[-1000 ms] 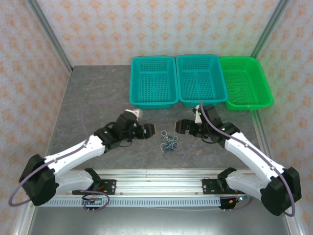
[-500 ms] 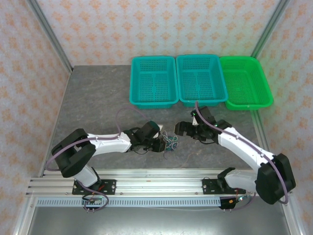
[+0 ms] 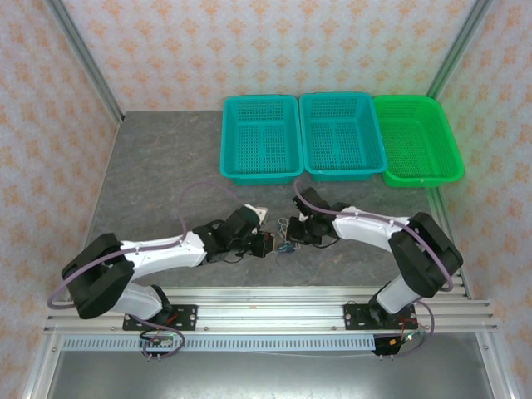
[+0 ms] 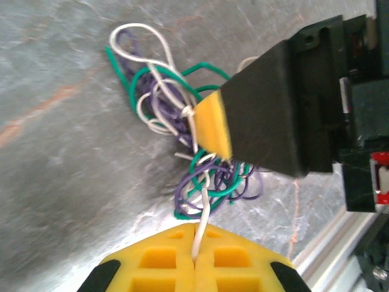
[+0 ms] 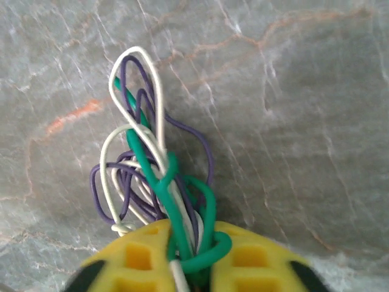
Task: Untangle the cables
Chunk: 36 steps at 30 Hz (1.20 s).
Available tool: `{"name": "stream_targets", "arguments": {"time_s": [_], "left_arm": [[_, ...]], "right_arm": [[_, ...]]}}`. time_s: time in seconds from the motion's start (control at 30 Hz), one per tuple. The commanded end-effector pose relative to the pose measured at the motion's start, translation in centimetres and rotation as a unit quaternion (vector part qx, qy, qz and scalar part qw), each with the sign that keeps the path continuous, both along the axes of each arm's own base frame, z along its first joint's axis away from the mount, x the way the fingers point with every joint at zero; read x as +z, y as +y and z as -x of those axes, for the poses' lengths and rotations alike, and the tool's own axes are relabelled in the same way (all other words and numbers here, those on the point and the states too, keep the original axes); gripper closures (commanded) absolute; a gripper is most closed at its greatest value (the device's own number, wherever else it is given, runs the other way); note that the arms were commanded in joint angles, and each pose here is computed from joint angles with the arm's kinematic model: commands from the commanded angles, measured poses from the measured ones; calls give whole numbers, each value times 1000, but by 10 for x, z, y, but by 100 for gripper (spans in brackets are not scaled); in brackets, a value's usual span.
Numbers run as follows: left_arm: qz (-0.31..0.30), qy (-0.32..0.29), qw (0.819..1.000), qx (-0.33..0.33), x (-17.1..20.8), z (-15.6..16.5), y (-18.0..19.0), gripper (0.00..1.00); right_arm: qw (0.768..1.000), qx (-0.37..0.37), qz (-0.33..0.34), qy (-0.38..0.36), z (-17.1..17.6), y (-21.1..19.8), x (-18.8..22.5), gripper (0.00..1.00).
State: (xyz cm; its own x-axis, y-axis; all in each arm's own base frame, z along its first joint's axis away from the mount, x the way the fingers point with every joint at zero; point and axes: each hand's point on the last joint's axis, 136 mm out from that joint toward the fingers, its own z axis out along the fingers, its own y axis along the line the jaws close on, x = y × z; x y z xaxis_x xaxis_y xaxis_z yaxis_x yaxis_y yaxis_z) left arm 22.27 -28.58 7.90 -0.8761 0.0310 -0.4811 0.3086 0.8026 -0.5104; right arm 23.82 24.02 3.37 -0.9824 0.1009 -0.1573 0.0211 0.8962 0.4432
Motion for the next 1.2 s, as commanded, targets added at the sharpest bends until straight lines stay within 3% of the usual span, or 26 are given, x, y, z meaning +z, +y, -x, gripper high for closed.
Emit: {"name": "stream_targets", "arguments": {"time_s": [0.0,0.13,0.27,0.37,0.5,0.63,0.77,0.87,0.97,1.17], "left_arm": [[-59,-36,995,73,4,-14,37,100],[-166,-16,969,182,-4,-22,119,100],[-174,13,948,265,-14,-17,180,100],[-151,28,944,291,-20,-11,195,100],[-122,42,947,296,-30,-6,190,100],[-22,23,979,201,-19,-15,138,96],[-27,-49,995,87,14,-13,100,55],[-39,-101,994,13,36,-7,77,39],[-39,-135,990,-31,51,-4,59,33],[0,-185,975,-124,66,9,6,30]], "right_arm": [[990,-91,106,-27,-9,-49,-16,100],[948,-237,199,-77,-16,-131,6,100],[918,-336,196,-71,-9,-187,17,100],[901,-396,158,-78,-4,-209,21,100],[905,-397,110,-101,-10,-201,28,100],[942,-314,9,-118,-28,-155,41,100],[958,-234,-75,-145,-40,-118,66,100],[960,-210,-93,-160,-45,-109,81,100],[963,-181,-112,-165,-46,-98,92,100],[964,-137,-140,-178,-44,-81,112,100]]}}
